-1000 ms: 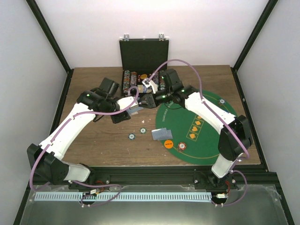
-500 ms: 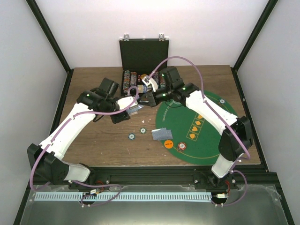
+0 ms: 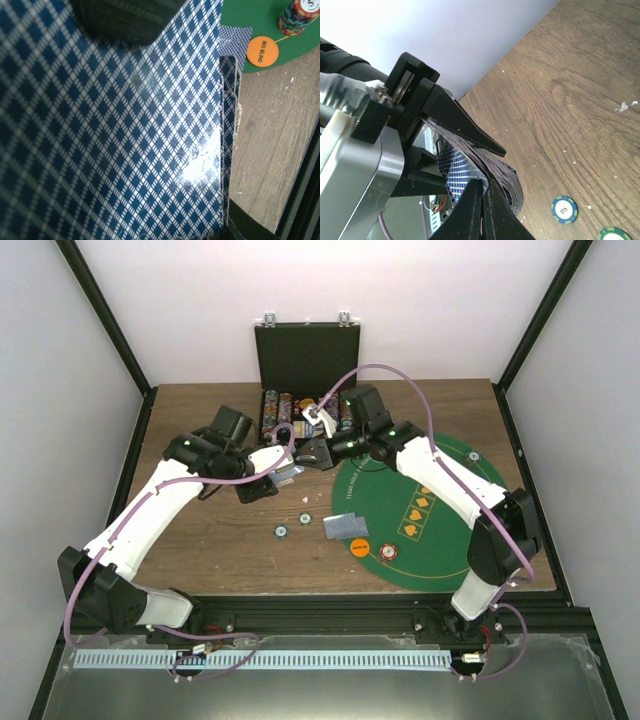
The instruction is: Distribute texas hold em gaming equipment
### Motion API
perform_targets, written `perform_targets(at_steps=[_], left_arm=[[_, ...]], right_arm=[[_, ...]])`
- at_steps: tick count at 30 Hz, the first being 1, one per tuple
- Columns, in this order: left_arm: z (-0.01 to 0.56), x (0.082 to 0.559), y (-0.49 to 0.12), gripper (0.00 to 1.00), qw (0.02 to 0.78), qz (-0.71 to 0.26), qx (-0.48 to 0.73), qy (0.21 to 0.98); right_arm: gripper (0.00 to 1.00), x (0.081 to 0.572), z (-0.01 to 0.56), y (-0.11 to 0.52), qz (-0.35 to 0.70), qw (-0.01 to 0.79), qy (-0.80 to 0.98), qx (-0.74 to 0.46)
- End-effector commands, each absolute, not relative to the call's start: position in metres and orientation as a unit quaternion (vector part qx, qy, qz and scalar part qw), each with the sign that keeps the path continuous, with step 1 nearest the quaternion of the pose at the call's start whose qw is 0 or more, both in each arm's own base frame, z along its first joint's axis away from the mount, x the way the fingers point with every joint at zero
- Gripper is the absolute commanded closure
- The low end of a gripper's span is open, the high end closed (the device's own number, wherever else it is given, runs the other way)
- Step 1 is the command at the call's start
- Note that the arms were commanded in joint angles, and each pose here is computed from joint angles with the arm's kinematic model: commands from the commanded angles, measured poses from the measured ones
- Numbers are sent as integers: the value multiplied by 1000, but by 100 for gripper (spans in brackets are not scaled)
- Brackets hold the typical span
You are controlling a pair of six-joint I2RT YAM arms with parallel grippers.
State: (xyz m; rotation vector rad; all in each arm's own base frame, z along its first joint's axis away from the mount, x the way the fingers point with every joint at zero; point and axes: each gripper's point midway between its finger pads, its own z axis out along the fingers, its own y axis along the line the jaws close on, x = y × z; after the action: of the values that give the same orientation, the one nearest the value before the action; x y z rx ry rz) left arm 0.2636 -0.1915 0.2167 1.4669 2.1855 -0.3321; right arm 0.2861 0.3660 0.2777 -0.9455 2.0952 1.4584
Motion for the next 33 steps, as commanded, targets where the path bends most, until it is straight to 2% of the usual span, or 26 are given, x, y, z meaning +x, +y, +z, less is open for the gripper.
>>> perform_targets(at_steps=[1, 29, 33], left_arm=[[224, 263, -194, 61, 258, -132, 536, 793], [224, 264, -190, 61, 259, -138, 529, 796], [225, 264, -191, 61, 260, -140, 528, 796]], right_arm=[[99, 282, 307, 360, 514, 250, 736, -363], [99, 288, 352, 321, 530, 285, 714, -359], [99, 289, 341, 324, 537, 261, 721, -353]])
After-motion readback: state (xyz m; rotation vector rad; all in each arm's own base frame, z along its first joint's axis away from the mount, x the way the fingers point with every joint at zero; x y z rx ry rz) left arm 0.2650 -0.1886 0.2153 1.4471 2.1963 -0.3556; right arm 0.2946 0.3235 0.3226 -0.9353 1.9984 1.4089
